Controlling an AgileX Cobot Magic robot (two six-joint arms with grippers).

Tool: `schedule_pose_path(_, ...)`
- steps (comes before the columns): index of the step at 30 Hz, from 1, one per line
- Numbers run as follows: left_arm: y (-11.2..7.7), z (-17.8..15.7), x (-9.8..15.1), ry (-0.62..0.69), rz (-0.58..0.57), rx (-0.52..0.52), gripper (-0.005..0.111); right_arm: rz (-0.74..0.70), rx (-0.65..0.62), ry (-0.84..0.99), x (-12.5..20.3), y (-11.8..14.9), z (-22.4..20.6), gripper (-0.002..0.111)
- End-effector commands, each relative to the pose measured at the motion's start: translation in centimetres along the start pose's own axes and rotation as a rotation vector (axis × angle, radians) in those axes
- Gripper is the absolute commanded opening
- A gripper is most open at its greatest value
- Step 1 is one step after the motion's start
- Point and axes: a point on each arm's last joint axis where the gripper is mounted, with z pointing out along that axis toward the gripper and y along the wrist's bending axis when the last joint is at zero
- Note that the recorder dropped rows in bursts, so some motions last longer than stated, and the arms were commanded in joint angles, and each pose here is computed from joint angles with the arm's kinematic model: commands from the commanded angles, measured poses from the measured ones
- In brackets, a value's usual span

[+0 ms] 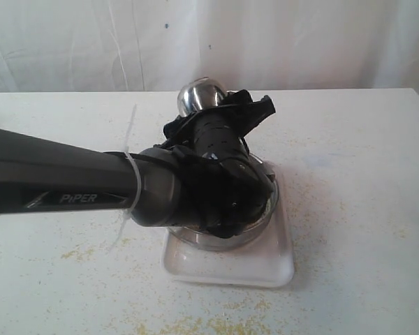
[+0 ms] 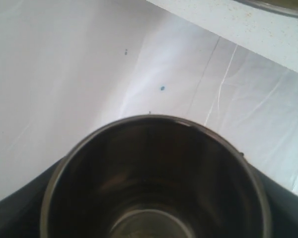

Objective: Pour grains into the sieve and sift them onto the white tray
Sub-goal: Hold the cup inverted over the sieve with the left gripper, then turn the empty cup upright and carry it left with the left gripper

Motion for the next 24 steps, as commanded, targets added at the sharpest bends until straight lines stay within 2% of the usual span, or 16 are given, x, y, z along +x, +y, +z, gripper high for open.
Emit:
schedule_pose_path(1, 0.7, -0.6, 0.1, -0.004, 0.111, -0.048, 0.0, 0.004, 0.009, -0.009, 0.1, -0.1, 0.0, 0.0)
schedule_pose_path(4, 0.6, -0.6, -0.3, -0.014, 0.111, -0.052, 0.0, 0.004, 0.009, -0.009, 0.1, -0.1, 0.0, 0.0)
schedule_pose_path(6, 0.5, -0.6, -0.1, -0.002, 0.055, -0.041, 0.0, 0.004, 0.009, -0.009, 0.1, -0.1, 0.0, 0.0)
schedule_pose_path(8, 0.5, -0.7, 0.5, 0.023, -0.06, -0.029, 0.0, 0.004, 0.009, -0.009, 0.1, -0.1, 0.0, 0.0)
schedule_pose_path(9, 0.6, -1.1, 1.5, 0.042, -0.208, -0.032, 0.0, 0.004, 0.009, -0.009, 0.1, -0.1, 0.0, 0.0)
schedule_pose_path(10, 0.7, -1.2, 2.0, 0.047, -0.273, -0.037, 0.0, 0.004, 0.009, -0.009, 0.1, -0.1, 0.0, 0.0)
schedule_pose_path(11, 0.8, -1.8, 3.7, 0.048, -0.47, -0.037, 0.0, 0.004, 0.009, -0.009, 0.1, -0.1, 0.0, 0.0)
schedule_pose_path(12, 0.8, -2.0, 4.5, 0.047, -0.583, -0.032, 0.0, 0.004, 0.009, -0.009, 0.1, -0.1, 0.0, 0.0)
schedule_pose_path(13, 0.6, -2.9, 6.6, 0.052, -0.849, -0.024, 0.0, 0.004, 0.009, -0.009, 0.1, -0.1, 0.0, 0.0)
schedule_pose_path(14, 0.4, -3.3, 7.4, 0.051, -0.952, -0.02, 0.0, 0.004, 0.009, -0.009, 0.1, -0.1, 0.0, 0.0)
schedule_pose_path(15, -0.6, -4.2, 9.4, 0.032, -1.206, 0.008, 0.0, 0.004, 0.009, -0.009, 0.1, -0.1, 0.0, 0.0)
schedule_pose_path(17, -2.5, -4.7, 11.0, 0.017, -1.422, 0.064, 0.0, 0.004, 0.009, -0.009, 0.1, -0.1, 0.0, 0.0)
schedule_pose_path(20, -6.4, -4.5, 12.2, 0.0, -1.703, 0.182, 0.0, 0.004, 0.009, -0.009, 0.1, -0.1, 0.0, 0.0)
schedule_pose_path(24, -11.5, -3.9, 12.0, -0.106, -1.934, 0.326, 0.0, 0.004, 0.009, -0.009, 0.1, -0.1, 0.0, 0.0)
